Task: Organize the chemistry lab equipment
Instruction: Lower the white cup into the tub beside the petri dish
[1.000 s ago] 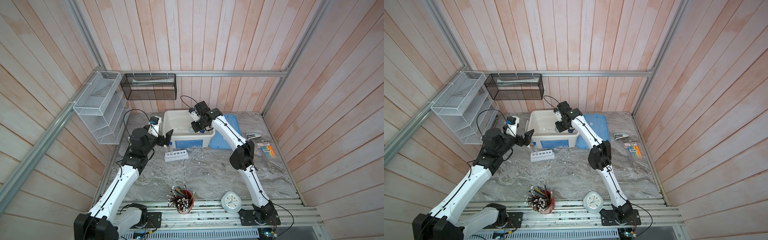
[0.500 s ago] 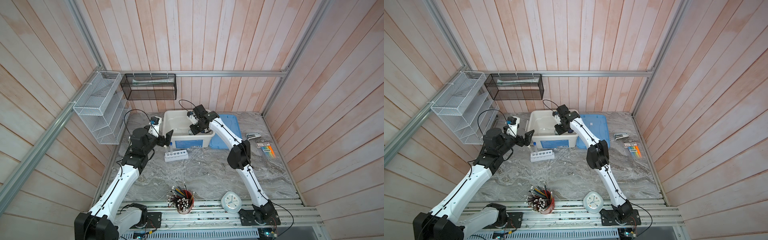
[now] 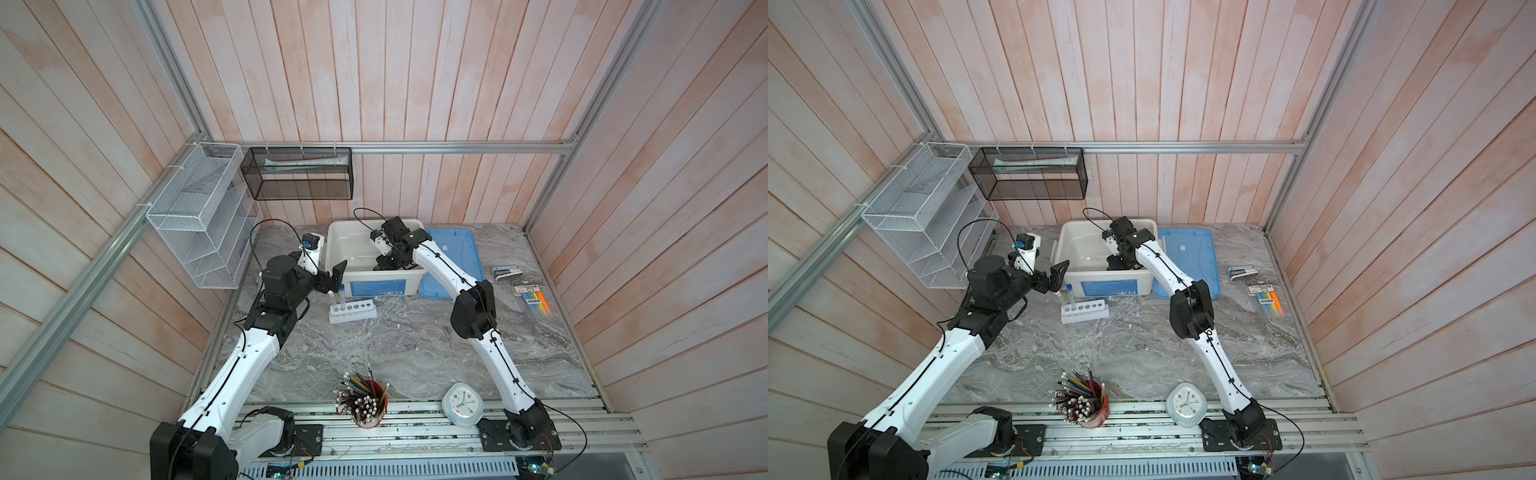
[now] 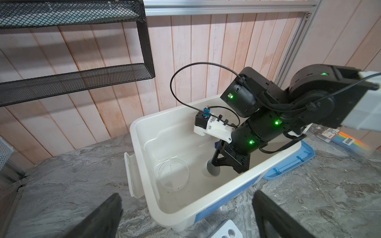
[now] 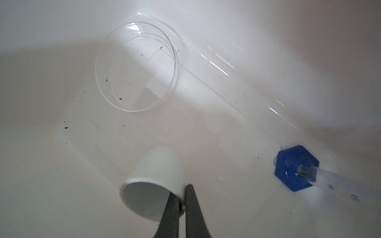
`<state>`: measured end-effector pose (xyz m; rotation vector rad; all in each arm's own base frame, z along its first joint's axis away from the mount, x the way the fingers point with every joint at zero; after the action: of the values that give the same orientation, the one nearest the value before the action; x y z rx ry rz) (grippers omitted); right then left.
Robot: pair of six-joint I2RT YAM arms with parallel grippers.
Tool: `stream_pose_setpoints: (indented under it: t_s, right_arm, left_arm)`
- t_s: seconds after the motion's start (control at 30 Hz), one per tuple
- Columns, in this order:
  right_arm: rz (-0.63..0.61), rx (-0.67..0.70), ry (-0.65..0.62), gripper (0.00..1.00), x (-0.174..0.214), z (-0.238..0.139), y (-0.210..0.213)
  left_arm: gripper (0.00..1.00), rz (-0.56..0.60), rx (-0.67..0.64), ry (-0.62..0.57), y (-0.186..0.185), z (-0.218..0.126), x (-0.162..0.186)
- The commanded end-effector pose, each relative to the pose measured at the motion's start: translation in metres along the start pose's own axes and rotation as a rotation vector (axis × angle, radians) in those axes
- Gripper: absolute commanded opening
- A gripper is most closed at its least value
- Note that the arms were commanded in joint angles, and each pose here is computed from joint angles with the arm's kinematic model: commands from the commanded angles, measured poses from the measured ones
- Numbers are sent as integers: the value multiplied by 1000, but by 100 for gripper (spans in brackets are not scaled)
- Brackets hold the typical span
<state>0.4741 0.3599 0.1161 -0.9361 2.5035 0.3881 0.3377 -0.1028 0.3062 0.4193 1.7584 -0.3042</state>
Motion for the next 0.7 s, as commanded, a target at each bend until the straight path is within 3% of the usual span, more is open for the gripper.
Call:
stream_pose_setpoints:
  t_s: [0.0,0.5,0.67]
  right_arm:
    - [-8,-5,33,0,12,29,4]
    - [-21,-19,22,0,12,46,16]
    - [-22,-19,15,5,11,45,17]
  left_arm:
    - [100,8,15,-3,0,2,-3]
    - [100,6,18,6,0,4,-1]
    - [100,5,19,3,-1,3,-2]
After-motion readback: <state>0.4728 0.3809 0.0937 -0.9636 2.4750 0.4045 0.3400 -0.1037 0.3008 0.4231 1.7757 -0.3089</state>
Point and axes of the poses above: each gripper's point midway between its finger pads, its own z axis out along the fingers, its own y axis along the line the jaws close on, x = y × z, the point moved 4 cm from there along -z, back along the fingers
